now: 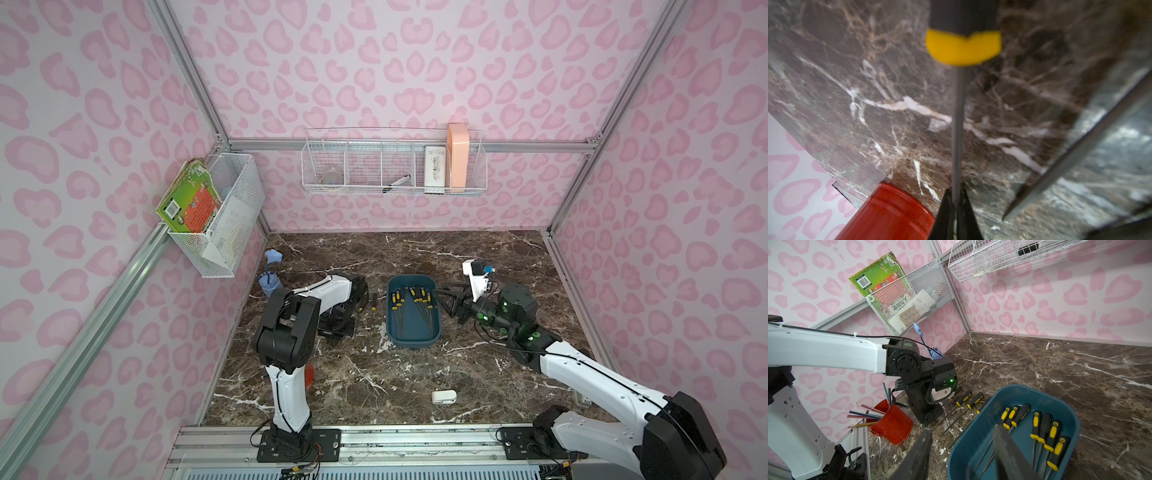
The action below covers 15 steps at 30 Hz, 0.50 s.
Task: Take the file tool out of the storage box
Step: Place the file tool at the center of the board.
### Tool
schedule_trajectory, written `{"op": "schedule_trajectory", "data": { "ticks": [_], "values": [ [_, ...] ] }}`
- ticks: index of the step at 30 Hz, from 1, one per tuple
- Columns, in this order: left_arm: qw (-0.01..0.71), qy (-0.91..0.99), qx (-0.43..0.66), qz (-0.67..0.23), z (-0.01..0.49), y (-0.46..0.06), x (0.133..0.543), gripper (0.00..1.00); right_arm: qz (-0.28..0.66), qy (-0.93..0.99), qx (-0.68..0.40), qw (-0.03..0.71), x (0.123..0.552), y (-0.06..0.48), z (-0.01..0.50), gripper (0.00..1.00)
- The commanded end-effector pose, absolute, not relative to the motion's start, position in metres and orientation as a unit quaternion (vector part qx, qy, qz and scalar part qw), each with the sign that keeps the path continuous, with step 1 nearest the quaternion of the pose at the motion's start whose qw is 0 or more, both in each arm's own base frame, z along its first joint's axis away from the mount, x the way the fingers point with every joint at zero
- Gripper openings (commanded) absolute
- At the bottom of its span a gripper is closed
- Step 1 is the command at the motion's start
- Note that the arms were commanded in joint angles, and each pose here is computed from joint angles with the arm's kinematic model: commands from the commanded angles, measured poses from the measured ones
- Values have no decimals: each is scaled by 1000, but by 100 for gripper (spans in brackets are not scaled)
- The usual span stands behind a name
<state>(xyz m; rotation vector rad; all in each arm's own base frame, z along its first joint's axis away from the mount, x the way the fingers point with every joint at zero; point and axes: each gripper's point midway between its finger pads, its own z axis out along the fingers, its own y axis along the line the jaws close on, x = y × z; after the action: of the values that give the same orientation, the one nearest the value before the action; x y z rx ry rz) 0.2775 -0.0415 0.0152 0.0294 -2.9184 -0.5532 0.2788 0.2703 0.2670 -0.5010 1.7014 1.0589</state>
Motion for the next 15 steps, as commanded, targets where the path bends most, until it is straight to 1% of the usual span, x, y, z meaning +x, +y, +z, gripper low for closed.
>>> {"op": "schedule_trajectory", "data": {
  "ticks": [1,15],
  "values": [
    [105,-977,8,-184,13,-39,272,0,442,701,-214,518,278,271,272,48],
    [105,-979,5,-177,13,-41,277,0,446,699,-217,516,278,273,273,48]
  ]
}}
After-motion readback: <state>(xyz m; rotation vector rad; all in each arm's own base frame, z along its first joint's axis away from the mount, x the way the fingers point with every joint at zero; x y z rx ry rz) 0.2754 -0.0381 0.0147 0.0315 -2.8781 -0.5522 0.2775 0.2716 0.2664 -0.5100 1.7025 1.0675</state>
